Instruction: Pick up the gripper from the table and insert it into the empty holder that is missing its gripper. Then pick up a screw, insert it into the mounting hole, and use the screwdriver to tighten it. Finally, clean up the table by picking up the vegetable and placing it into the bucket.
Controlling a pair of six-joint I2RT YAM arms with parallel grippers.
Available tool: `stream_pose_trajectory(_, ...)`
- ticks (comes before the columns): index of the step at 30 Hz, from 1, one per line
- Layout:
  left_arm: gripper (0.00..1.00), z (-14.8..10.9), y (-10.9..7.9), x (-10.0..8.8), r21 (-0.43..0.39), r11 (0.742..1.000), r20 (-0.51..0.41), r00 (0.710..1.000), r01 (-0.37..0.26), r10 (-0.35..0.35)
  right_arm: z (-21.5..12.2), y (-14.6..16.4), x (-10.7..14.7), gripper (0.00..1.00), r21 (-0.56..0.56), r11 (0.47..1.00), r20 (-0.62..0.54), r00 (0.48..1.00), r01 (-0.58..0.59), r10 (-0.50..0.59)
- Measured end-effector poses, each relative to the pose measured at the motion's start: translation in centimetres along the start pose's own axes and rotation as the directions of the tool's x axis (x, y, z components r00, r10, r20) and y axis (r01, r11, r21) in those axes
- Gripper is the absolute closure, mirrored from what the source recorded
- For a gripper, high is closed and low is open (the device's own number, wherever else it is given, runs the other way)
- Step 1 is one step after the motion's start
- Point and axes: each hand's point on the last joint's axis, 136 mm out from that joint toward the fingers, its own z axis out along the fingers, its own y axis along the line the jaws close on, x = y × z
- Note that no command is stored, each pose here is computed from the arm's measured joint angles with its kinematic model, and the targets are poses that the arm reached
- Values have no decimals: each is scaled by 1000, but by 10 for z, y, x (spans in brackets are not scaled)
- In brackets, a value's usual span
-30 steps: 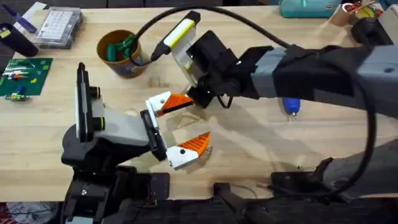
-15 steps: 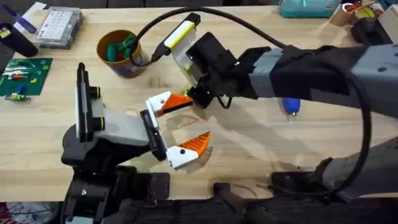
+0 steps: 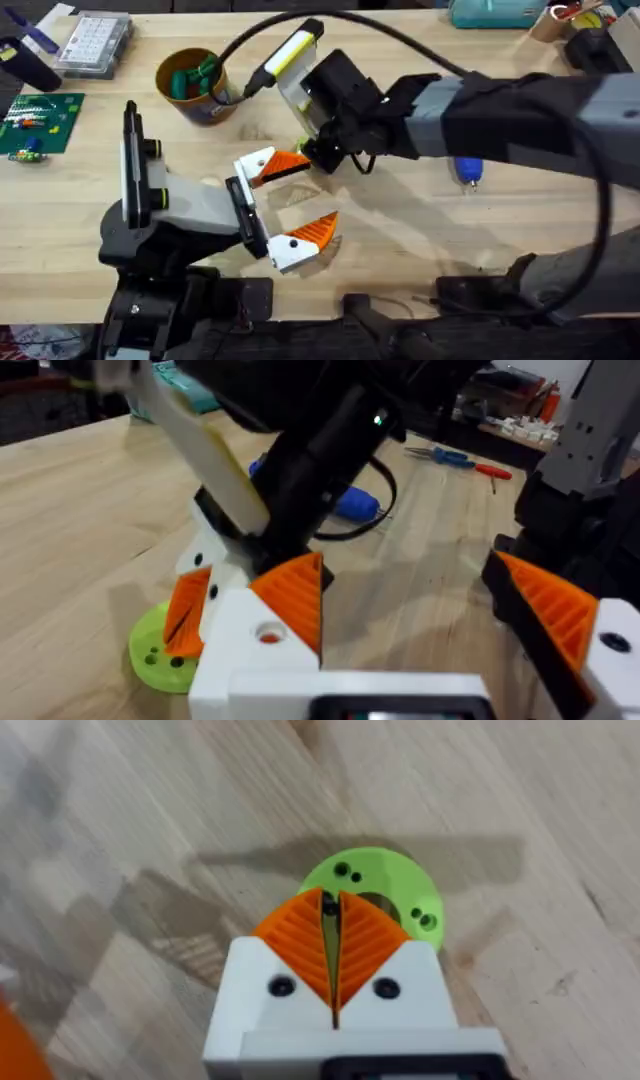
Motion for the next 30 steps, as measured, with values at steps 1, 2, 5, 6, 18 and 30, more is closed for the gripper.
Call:
stream_pose_trajectory(1, 15, 0, 0, 0, 0, 1000, 0, 1000, 0, 0, -4, 0, -3, 997, 1, 1000, 12, 1000, -1, 1)
stream_pose_trajectory(2, 15, 0, 0, 0, 0, 1000, 0, 1000, 0, 0, -9, 0, -7, 997, 2, 1000, 27, 1000, -2, 2)
stream_pose_trajectory(5, 15, 0, 0, 0, 0, 1000, 0, 1000, 0, 0, -26, 0, -20, 997, 7, 1000, 82, 997, 1, -2)
stream_pose_trajectory(6, 15, 0, 0, 0, 0, 1000, 0, 1000, 0, 0, -33, 0, -25, 997, 8, 1000, 100, 995, 1, -2)
stream_pose_trajectory(18, 15, 0, 0, 0, 0, 1000, 0, 1000, 0, 0, -80, -32, -35, 997, 53, 996, 105, 992, -69, 63)
stream_pose_trajectory(30, 15, 0, 0, 0, 0, 1000, 0, 1000, 0, 0, -139, -40, -64, 997, 64, 995, 76, 994, -79, 74)
